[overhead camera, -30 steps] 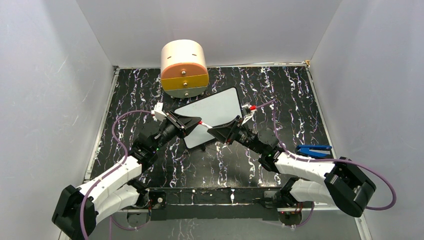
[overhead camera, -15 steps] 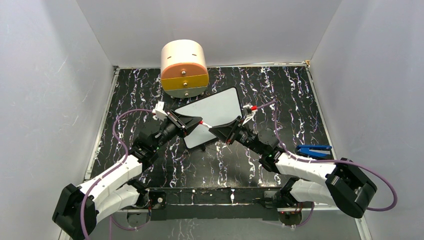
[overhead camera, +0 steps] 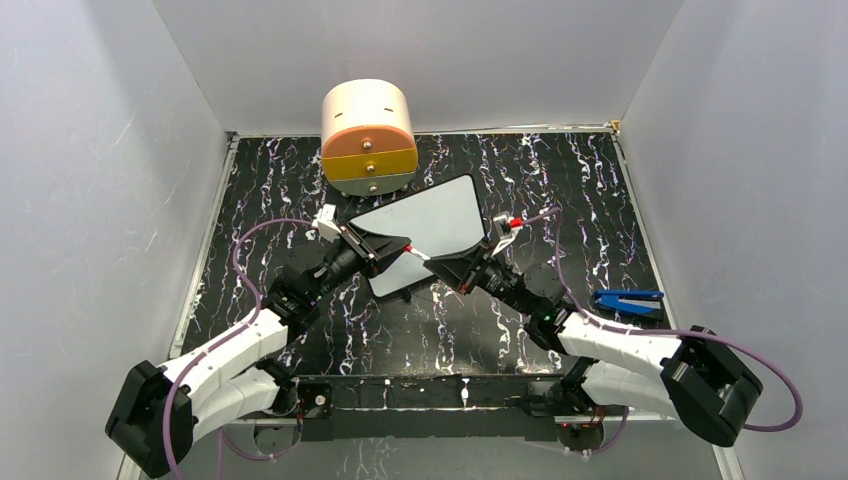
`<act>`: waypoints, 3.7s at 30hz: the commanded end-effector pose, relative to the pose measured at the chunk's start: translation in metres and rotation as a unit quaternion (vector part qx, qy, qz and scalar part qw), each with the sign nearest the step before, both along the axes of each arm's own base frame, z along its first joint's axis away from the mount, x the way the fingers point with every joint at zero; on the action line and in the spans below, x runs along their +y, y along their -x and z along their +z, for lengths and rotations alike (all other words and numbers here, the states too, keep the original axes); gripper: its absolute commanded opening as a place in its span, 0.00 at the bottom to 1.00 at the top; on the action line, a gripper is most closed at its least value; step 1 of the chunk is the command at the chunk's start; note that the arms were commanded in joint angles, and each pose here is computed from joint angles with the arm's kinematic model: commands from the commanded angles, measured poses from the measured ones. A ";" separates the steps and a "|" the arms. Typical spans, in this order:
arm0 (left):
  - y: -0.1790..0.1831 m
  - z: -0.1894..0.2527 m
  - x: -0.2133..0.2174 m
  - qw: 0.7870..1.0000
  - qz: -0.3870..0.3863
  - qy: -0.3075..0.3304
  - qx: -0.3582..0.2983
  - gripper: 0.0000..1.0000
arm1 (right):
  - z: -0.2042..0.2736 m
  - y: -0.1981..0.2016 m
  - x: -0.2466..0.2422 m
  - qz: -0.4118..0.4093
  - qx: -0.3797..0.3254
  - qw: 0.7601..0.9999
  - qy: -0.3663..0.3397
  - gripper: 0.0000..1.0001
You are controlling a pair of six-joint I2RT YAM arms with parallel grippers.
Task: Write a sentence on the whiteboard
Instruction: Open the whiteboard marker at the center of the board, then place the pen cap at the center of the board, then write a sentence on the whiteboard.
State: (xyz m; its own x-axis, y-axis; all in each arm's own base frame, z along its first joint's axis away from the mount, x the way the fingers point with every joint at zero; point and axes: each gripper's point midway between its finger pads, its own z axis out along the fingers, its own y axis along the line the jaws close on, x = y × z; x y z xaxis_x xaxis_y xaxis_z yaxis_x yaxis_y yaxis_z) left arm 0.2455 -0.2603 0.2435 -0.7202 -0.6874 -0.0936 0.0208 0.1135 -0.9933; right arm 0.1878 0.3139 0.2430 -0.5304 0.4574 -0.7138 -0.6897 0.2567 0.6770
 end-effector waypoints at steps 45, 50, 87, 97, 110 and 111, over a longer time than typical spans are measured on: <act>-0.090 -0.073 0.190 0.809 0.025 -0.578 0.105 0.00 | 0.009 -0.010 -0.065 -0.136 -0.086 0.981 0.106 0.00; -0.091 -0.122 0.197 0.788 -0.019 -0.594 0.162 0.00 | 0.008 -0.012 -0.068 -0.144 -0.090 0.979 0.116 0.00; -0.082 -0.197 0.243 0.733 -0.048 -0.619 0.278 0.60 | 0.003 -0.016 -0.050 -0.108 -0.093 0.974 0.177 0.00; -0.101 -0.107 0.235 0.819 0.037 -0.559 0.124 0.84 | 0.007 -0.015 -0.047 -0.092 -0.081 0.969 0.215 0.00; -0.102 -0.019 0.199 0.844 0.033 -0.524 -0.111 0.88 | 0.010 -0.019 -0.042 -0.080 -0.073 0.955 0.275 0.00; -0.101 -0.014 0.196 0.846 0.031 -0.518 -0.124 0.88 | 0.010 -0.020 -0.042 -0.079 -0.075 0.954 0.278 0.00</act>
